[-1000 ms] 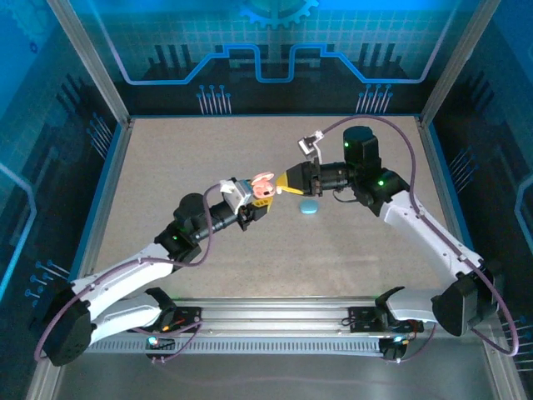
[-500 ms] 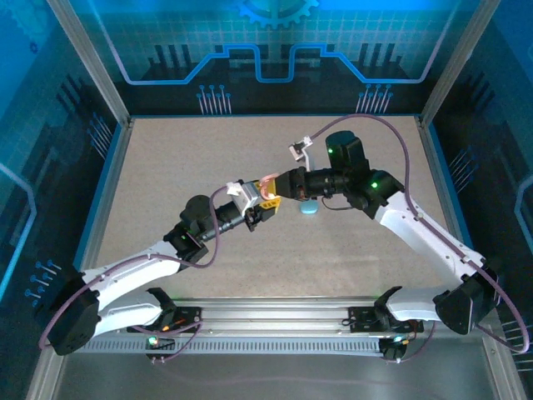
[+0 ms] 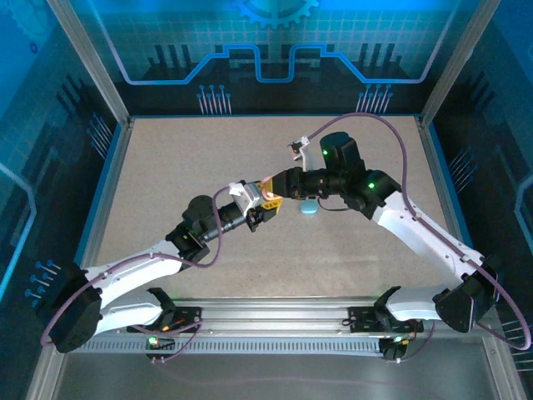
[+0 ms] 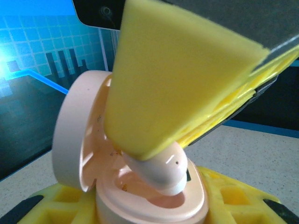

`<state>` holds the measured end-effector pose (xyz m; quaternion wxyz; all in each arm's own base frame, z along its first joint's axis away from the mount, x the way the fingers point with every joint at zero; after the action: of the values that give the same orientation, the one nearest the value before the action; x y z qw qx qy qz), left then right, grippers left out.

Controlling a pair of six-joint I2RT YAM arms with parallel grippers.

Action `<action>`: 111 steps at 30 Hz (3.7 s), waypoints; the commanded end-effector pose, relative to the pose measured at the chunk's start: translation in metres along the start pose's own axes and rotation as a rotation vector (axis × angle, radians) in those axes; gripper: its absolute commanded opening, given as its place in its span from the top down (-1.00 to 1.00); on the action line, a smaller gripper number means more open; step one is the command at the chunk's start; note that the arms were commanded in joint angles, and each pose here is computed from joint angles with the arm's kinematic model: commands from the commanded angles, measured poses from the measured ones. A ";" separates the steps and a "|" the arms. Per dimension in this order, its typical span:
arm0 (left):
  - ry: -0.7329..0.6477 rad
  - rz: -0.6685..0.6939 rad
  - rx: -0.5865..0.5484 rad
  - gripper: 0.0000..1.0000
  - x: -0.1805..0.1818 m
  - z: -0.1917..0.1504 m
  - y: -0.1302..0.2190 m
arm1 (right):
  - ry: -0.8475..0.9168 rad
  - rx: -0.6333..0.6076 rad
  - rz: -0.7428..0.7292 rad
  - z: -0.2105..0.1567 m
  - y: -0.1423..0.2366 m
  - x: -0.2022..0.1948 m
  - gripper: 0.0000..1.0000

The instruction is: Insert the wireless bluetooth earbuds into the charging case

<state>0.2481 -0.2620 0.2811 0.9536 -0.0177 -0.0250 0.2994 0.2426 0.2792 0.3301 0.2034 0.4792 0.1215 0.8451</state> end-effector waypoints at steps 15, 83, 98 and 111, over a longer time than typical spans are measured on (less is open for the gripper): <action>0.019 -0.017 -0.082 0.34 -0.005 0.014 -0.002 | 0.046 -0.017 -0.036 0.002 -0.009 0.007 0.61; 0.038 0.050 -0.101 0.34 0.004 0.018 0.004 | 0.088 0.075 -0.207 -0.007 0.008 0.019 0.30; 0.041 0.027 -0.090 0.35 0.001 0.014 0.002 | 0.244 -0.152 -0.176 0.011 0.058 0.051 0.27; 0.054 -0.221 -0.099 0.35 -0.033 0.023 0.000 | 0.053 -0.096 -0.248 0.042 0.053 -0.004 0.01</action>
<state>0.2304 -0.2742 0.2866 0.9719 -0.0468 -0.0098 0.2303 0.2721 0.2236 0.3625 0.3621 0.4170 0.1351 0.8227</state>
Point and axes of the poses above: each hand's point on the last joint's axis, 136 mm out from that joint toward the fingers, its own y axis back along the fingers, its own x axis along the line the jaws close on, z = x × y, the point moved 3 cm from there along y, back along the fingers, and after that the axes turned 3 degrees about y, right-handed, at the moved point
